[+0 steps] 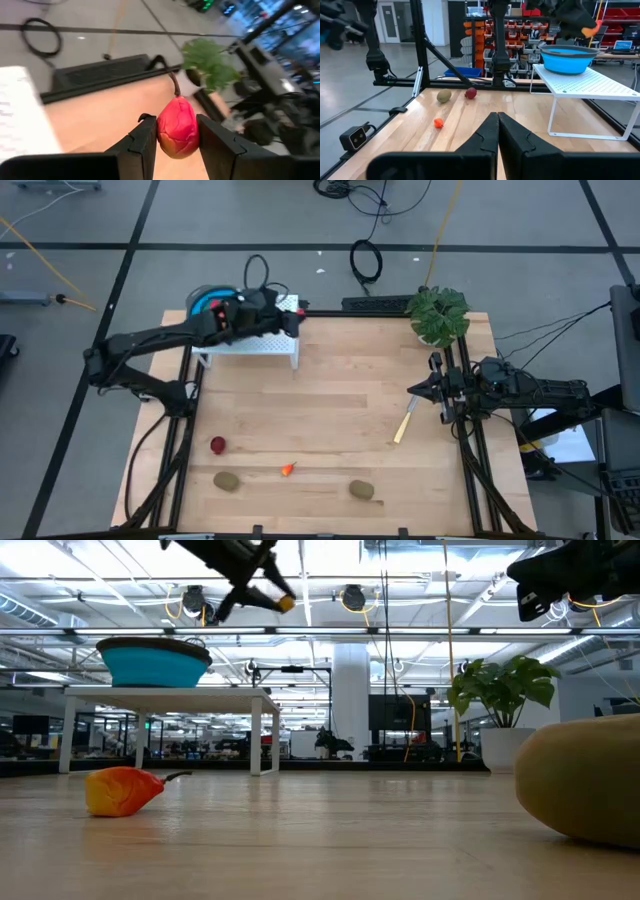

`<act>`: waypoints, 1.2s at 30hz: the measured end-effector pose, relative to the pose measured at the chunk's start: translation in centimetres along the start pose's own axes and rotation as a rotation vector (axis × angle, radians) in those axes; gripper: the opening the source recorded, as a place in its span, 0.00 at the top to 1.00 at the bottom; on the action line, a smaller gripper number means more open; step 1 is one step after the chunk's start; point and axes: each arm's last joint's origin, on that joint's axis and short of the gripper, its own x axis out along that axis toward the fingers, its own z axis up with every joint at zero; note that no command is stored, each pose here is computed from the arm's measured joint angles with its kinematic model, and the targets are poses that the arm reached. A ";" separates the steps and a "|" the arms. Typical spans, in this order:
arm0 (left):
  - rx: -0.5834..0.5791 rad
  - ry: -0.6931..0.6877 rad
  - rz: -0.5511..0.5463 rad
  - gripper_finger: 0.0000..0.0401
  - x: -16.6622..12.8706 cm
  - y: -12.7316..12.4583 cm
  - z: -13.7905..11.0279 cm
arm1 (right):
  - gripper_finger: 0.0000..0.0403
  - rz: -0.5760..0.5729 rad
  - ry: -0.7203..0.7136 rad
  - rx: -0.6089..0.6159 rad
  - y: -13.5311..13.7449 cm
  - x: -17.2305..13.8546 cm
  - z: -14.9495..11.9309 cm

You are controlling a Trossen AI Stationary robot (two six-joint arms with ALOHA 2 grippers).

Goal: Pick & Place Fruit
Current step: Put the top peach into the blue strainer bowl on the shelf

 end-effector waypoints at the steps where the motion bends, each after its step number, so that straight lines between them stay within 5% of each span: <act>1: 0.008 -0.001 0.018 0.68 -0.4 0.4 0.3 | 1.00 0.000 0.000 0.000 0.0 0.0 0.0; 18: 0.033 -0.024 0.448 0.68 -7.6 6.2 2.8 | 1.00 0.001 -0.001 0.011 0.0 0.0 0.0; 25: -0.061 0.057 0.642 0.68 -8.6 8.3 2.1 | 1.00 0.001 -0.001 0.011 0.0 0.0 0.0; 36: -0.126 0.064 0.725 0.68 -8.9 9.6 2.3 | 1.00 0.000 -0.001 0.011 0.0 0.0 0.0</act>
